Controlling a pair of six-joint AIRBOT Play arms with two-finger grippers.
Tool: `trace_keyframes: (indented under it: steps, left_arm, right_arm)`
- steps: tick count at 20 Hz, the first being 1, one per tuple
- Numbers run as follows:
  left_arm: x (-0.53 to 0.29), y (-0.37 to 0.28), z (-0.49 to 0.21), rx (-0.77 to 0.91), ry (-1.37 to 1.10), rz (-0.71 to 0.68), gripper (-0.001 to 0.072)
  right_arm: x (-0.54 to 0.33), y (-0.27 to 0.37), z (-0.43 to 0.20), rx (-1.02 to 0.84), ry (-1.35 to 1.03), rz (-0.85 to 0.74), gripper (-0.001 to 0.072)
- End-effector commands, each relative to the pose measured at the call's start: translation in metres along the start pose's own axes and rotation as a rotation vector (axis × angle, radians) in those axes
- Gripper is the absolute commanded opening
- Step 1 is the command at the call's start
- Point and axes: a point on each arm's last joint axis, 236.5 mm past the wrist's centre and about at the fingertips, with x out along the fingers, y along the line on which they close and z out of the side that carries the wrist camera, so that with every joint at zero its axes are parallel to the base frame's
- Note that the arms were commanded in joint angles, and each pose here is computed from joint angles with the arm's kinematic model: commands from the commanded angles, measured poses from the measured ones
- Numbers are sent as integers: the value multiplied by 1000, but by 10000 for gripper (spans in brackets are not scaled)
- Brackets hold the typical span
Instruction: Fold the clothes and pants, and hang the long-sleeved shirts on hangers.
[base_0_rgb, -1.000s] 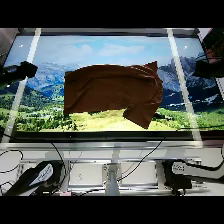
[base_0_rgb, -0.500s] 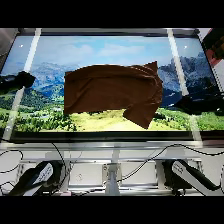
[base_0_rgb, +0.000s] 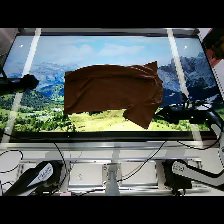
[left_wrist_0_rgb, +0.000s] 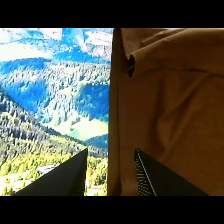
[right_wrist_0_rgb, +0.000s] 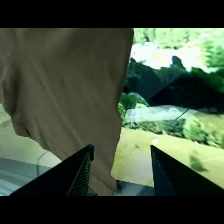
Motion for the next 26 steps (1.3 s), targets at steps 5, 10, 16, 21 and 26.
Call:
trace_keyframes:
  steps: [5, 10, 16, 21, 26]
  left_arm:
    - [5, 3, -2, -3, 12, 3, 378]
    - [11, 13, -17, 31, 51, 37, 378]
    - [43, 20, -121, -46, 293, 16, 625]
    - [54, 19, -195, -116, 440, -5, 661]
    - [70, -8, -199, -202, 399, -124, 660]
  right_arm:
    - [37, 7, 18, 34, -37, 98, 440]
    - [42, 6, 22, -31, -60, 70, 348]
    - [42, 5, 23, -47, -66, 65, 14]
    - [42, 4, 25, -46, -74, 59, 14]
    - [42, 3, 26, -45, -79, 55, 14]
